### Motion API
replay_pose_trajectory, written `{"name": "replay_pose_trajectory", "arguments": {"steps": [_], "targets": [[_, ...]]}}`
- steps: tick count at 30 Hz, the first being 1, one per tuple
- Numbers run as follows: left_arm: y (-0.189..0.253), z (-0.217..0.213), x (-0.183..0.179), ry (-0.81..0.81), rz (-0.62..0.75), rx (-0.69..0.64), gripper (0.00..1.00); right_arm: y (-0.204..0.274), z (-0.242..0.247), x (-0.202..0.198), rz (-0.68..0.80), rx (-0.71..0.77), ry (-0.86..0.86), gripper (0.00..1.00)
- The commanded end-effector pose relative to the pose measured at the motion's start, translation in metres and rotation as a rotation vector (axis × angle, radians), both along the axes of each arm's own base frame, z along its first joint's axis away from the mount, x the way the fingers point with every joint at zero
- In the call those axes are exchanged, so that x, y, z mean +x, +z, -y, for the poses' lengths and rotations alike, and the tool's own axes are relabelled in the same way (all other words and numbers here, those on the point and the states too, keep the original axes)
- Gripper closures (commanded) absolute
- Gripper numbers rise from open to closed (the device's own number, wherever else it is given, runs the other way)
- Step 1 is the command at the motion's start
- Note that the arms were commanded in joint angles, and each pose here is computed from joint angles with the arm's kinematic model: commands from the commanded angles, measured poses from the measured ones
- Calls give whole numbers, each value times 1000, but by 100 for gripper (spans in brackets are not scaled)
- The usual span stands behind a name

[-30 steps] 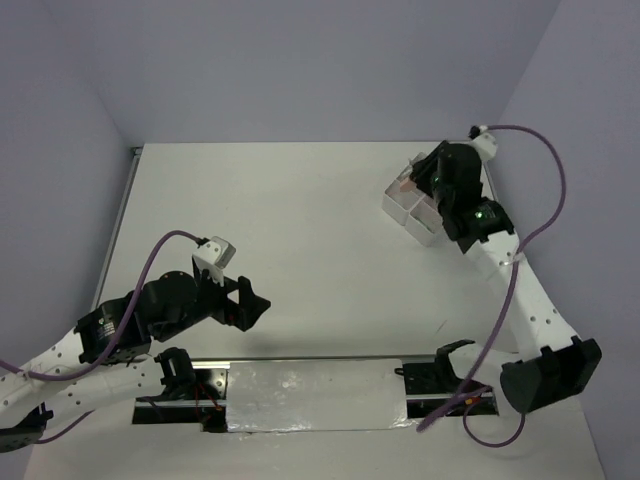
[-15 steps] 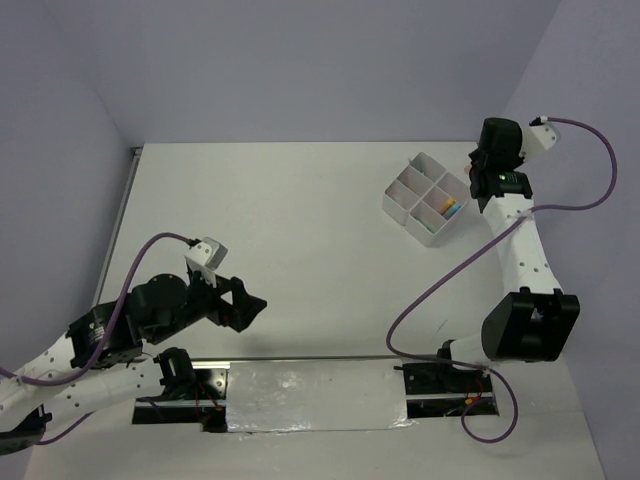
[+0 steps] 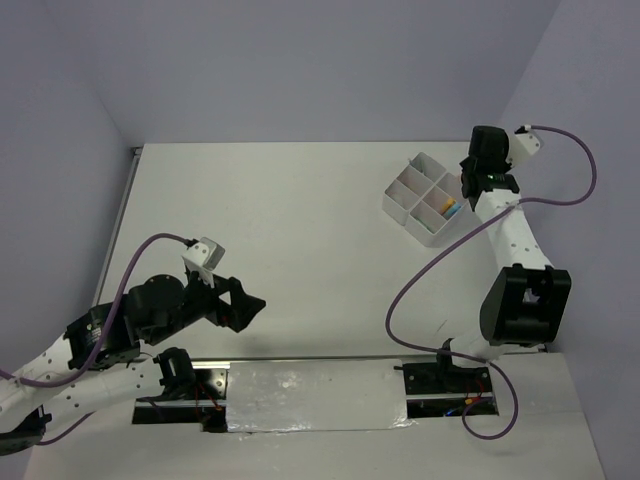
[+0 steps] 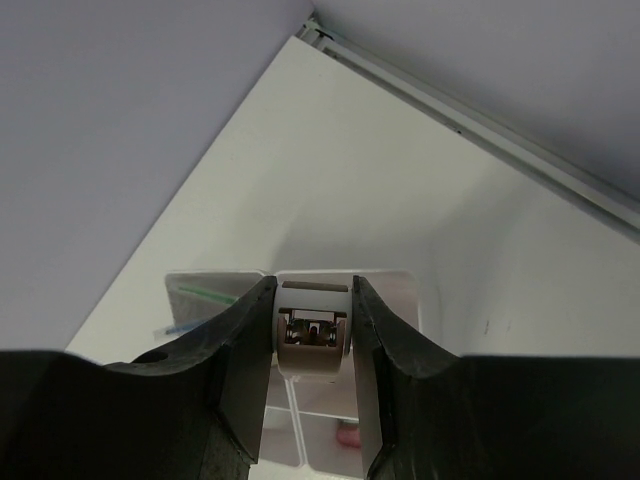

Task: Sort the stationery into containers
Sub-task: Place the stapler in the storage box.

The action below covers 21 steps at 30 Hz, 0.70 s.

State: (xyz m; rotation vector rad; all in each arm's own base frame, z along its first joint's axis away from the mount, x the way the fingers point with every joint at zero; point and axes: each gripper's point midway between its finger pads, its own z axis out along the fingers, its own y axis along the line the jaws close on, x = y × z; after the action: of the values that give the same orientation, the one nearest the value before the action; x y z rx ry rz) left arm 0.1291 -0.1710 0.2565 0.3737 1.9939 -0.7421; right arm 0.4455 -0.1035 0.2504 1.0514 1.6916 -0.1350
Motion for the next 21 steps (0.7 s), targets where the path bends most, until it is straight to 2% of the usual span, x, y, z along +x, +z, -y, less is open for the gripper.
{"name": "replay_pose_trajectory", "arguments": {"steps": [1, 10, 21], "targets": [[5, 1, 3, 7, 20, -23, 1, 11, 9, -3, 60, -22, -38, 100], [7, -1, 1, 7, 25, -41, 1, -26, 19, -21, -98, -48, -100, 100], [9, -1, 0, 2, 29, -50, 1, -29, 13, -8, -88, -27, -63, 100]]}}
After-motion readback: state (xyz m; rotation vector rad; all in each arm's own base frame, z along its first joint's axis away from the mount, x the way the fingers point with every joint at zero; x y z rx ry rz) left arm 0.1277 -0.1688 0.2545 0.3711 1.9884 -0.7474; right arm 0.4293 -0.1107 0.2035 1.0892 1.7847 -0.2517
